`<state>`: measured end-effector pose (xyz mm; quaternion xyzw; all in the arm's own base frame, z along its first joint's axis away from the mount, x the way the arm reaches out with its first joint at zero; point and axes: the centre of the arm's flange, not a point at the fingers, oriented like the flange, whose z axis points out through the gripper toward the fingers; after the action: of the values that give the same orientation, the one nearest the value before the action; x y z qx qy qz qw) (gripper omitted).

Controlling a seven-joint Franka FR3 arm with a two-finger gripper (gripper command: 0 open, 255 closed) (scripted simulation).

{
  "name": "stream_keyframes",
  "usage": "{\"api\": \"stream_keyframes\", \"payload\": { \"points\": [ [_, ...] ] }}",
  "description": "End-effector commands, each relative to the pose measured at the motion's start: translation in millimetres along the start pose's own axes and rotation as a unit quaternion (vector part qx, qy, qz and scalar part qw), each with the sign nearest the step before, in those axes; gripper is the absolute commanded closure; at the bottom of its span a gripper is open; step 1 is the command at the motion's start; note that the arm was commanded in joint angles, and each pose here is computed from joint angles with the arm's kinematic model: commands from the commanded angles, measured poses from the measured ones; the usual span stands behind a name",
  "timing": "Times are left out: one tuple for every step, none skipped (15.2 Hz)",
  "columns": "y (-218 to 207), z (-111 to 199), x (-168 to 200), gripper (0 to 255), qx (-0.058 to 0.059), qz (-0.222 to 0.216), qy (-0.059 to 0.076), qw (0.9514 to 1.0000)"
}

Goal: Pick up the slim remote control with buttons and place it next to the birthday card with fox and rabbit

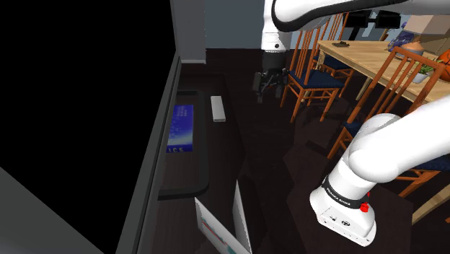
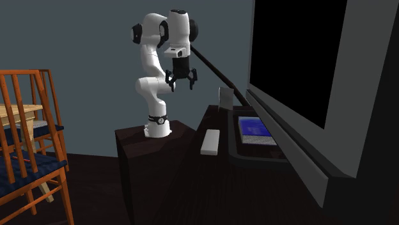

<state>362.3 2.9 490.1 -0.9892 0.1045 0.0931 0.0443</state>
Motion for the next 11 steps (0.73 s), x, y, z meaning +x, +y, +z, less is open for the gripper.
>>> {"api": "stream_keyframes", "payload": {
  "points": [
    [-8.8,8.2,20.5,0,-0.002,0.014,0.011,0.9998],
    [-12.3,12.3,31.2,0,-0.003,0.021,0.015,0.9997],
    [-15.7,16.3,42.1,0,-0.005,0.028,0.020,0.9994],
    [-19.0,20.3,53.0,0,-0.006,0.035,0.024,0.9991],
    [-22.1,24.1,64.1,0,-0.007,0.041,0.029,0.9987],
    [-25.0,27.9,75.2,0,-0.008,0.048,0.033,0.9983],
    [-27.8,31.5,86.3,0,-0.010,0.055,0.038,0.9977],
    [-30.4,35.1,97.6,0,-0.011,0.062,0.042,0.9971],
    [-32.8,38.5,108.9,0,-0.012,0.069,0.047,0.9965],
    [-35.1,41.9,120.2,0,-0.013,0.075,0.051,0.9958],
    [-37.3,45.2,131.6,0,-0.015,0.082,0.056,0.9950]
  ]
}}
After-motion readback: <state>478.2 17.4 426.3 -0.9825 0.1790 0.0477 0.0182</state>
